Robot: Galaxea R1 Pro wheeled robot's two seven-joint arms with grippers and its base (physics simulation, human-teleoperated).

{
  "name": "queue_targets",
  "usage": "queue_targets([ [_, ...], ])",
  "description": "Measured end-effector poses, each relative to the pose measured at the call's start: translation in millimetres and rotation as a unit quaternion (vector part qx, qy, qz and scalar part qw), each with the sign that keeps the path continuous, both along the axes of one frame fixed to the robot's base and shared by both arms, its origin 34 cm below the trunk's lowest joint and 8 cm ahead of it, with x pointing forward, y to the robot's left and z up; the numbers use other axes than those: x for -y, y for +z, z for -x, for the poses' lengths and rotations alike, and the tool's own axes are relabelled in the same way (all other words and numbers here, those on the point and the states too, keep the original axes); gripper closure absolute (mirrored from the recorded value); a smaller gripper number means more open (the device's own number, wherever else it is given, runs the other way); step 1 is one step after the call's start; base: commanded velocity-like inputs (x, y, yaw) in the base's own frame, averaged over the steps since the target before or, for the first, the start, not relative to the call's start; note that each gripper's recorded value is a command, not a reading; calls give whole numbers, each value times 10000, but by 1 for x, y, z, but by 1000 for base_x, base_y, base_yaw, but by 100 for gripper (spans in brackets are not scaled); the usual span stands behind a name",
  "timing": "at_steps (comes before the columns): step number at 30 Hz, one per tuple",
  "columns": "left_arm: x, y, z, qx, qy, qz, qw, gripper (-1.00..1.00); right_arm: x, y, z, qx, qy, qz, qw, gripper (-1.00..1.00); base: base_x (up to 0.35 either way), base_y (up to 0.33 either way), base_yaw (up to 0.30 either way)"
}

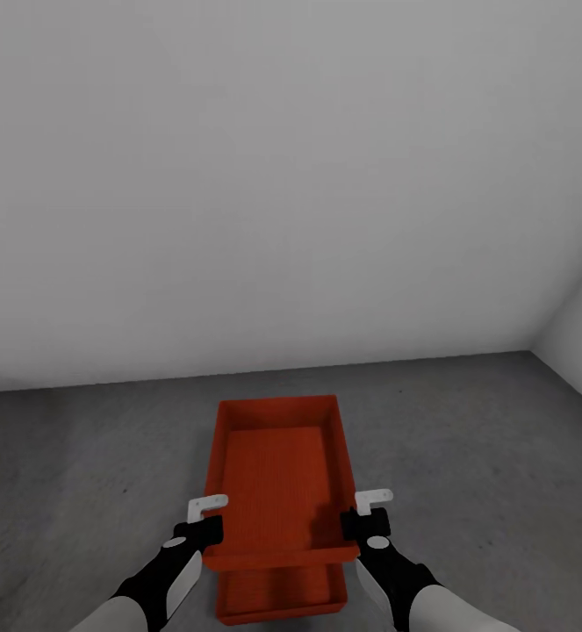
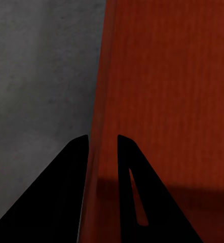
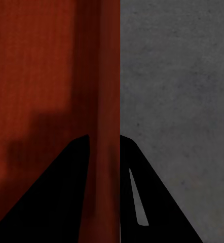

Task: Move the two storage containers from the living room to the garage. In the garage, place one container on the floor and stack the other container on top of it (either order is fine).

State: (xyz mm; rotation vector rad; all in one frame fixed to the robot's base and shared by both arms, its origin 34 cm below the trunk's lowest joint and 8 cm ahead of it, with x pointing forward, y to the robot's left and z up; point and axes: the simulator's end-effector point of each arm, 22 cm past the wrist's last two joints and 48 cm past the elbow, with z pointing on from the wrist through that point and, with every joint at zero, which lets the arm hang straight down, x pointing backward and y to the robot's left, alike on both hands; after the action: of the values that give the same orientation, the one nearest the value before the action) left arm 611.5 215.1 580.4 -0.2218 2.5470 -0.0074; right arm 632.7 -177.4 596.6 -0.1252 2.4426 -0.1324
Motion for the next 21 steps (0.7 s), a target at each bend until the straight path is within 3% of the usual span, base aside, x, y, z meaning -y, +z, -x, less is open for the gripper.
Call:
queue_targets([
  [15,1,0,0,-1,4,2,10000,100,0,0,0,0,5,1,10000,100,-31,0,0],
  [21,0,-1,1,-3,6,5,10000,100,0,0,0,-2,7,5,10000,100,-224,0,0],
])
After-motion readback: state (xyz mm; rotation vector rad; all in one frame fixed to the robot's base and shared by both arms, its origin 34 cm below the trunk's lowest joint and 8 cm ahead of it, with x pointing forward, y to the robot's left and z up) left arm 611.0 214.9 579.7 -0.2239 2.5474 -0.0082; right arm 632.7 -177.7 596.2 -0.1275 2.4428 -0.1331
